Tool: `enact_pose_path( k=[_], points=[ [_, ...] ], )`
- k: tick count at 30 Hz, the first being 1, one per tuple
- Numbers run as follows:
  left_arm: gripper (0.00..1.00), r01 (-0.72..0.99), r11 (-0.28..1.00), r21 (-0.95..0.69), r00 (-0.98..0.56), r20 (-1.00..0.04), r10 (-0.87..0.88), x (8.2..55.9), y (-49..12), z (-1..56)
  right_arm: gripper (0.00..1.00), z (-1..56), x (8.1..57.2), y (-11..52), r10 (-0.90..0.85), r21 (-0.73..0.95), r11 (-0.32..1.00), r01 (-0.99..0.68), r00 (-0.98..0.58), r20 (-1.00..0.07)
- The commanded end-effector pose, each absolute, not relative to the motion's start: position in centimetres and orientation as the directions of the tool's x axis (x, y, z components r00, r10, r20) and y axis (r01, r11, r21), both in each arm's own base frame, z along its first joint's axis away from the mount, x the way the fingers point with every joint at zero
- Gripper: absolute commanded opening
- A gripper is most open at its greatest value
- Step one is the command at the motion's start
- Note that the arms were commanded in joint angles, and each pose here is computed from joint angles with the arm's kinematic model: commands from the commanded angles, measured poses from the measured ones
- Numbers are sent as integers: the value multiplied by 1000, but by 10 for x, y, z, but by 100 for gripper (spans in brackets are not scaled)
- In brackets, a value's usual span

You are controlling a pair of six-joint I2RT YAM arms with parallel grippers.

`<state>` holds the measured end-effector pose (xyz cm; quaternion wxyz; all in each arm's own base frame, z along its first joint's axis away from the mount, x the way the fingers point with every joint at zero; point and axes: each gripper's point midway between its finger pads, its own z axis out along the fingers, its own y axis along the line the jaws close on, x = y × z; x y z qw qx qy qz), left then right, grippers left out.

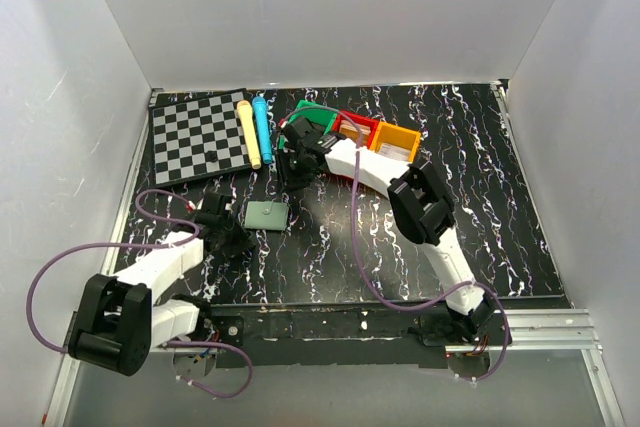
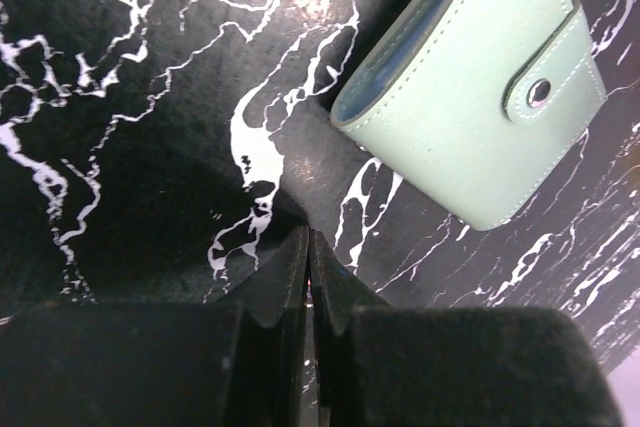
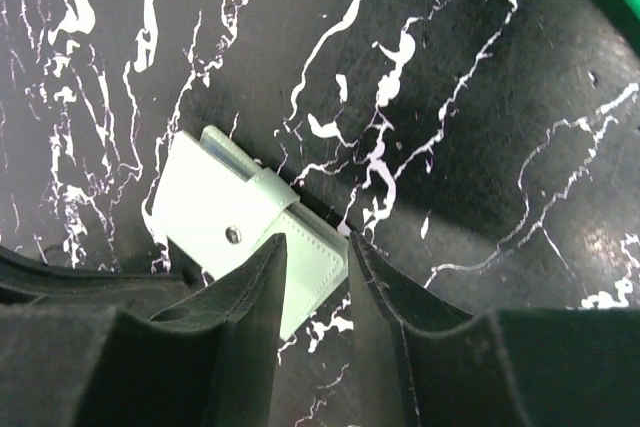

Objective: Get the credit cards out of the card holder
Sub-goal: Move the card holder to the center of the board.

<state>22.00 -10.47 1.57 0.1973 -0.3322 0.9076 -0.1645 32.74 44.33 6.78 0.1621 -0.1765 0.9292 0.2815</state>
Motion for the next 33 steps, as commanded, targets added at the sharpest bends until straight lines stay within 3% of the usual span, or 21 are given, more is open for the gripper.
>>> enact_pose_path(
  k=[1,4,6,16,25,33],
  points=[
    [0,-515,726,-455,-711,-246,-659,228,-110,18,42,71,326,458,-245,502,757,-417,-895,-374],
    [14,-516,725,-456,-710,-246,-660,231,-110,18,46,62,319,461,-261,515,750,-416,-901,-347],
    [19,-511,724,-463,-712,-244,-659,233,-111,18,47,59,316,459,-268,520,746,-415,-903,-335],
    [23,-449,759,-472,-747,-267,-608,247,-117,17,47,42,279,445,-316,586,693,-420,-907,-277],
    [30,-339,785,-518,-790,-297,-537,258,-130,24,39,40,248,423,-314,601,686,-410,-912,-265],
    [30,-238,776,-583,-850,-261,-457,261,-154,22,41,48,207,392,-279,610,695,-380,-925,-259]
  ],
)
